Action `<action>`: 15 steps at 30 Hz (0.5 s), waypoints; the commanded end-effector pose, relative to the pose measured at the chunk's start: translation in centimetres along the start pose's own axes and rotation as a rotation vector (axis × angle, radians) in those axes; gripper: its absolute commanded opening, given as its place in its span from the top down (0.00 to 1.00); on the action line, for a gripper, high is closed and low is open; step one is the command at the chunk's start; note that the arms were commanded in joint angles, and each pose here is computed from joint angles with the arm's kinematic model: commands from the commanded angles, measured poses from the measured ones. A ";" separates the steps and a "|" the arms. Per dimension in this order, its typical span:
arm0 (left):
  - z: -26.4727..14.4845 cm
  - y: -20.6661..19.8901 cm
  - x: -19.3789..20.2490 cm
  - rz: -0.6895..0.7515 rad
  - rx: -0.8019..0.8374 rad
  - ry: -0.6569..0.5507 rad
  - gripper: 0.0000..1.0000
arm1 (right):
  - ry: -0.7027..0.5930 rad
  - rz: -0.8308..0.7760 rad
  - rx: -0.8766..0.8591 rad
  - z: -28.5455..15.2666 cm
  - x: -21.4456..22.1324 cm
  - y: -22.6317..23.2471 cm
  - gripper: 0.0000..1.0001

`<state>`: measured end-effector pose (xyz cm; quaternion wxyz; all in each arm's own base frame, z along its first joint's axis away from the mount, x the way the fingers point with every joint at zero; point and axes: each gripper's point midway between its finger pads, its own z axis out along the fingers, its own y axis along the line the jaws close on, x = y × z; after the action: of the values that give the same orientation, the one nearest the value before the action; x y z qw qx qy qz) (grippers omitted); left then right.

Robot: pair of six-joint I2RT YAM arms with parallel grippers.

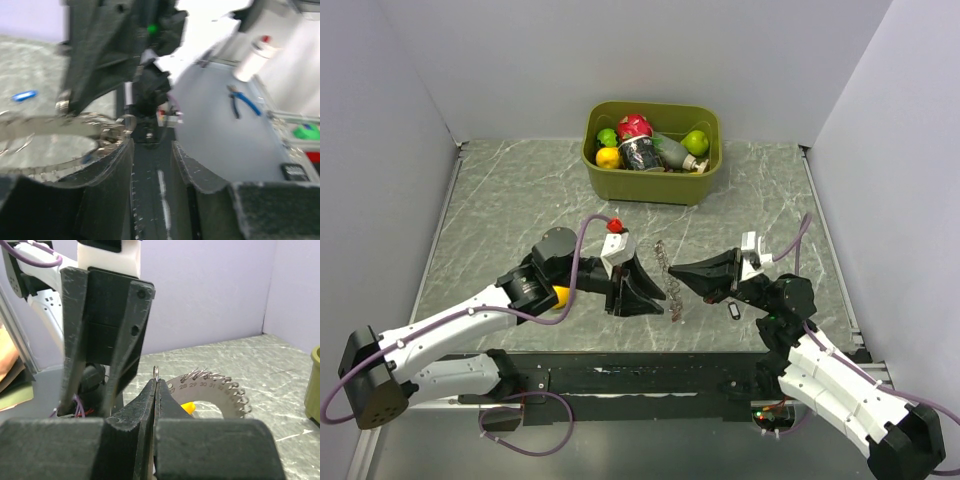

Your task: Put the keys on the keyring

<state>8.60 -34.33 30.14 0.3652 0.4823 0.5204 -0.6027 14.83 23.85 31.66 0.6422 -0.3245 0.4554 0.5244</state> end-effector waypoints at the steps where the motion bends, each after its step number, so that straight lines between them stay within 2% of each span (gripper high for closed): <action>1: -1.2 1.3 -2.6 0.074 -0.160 -0.068 0.57 | -0.080 -0.069 -0.014 0.6 -3.5 0.6 1.00; 7: -2.5 2.4 -3.8 0.086 -0.267 -0.137 0.50 | -0.060 -0.091 -0.051 0.6 -3.1 1.0 1.00; 12: -2.5 2.3 -4.2 0.096 -0.252 -0.142 0.51 | -0.032 -0.163 -0.195 0.2 -2.3 3.2 1.00; 15: -2.6 2.5 -4.2 0.095 -0.247 -0.147 0.52 | -0.049 -0.198 -0.222 -0.1 -2.2 3.7 1.00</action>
<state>12.07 -32.60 32.68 0.4679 0.4153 0.5542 -0.5491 13.21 24.34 30.86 0.6233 -0.3795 0.4342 0.5282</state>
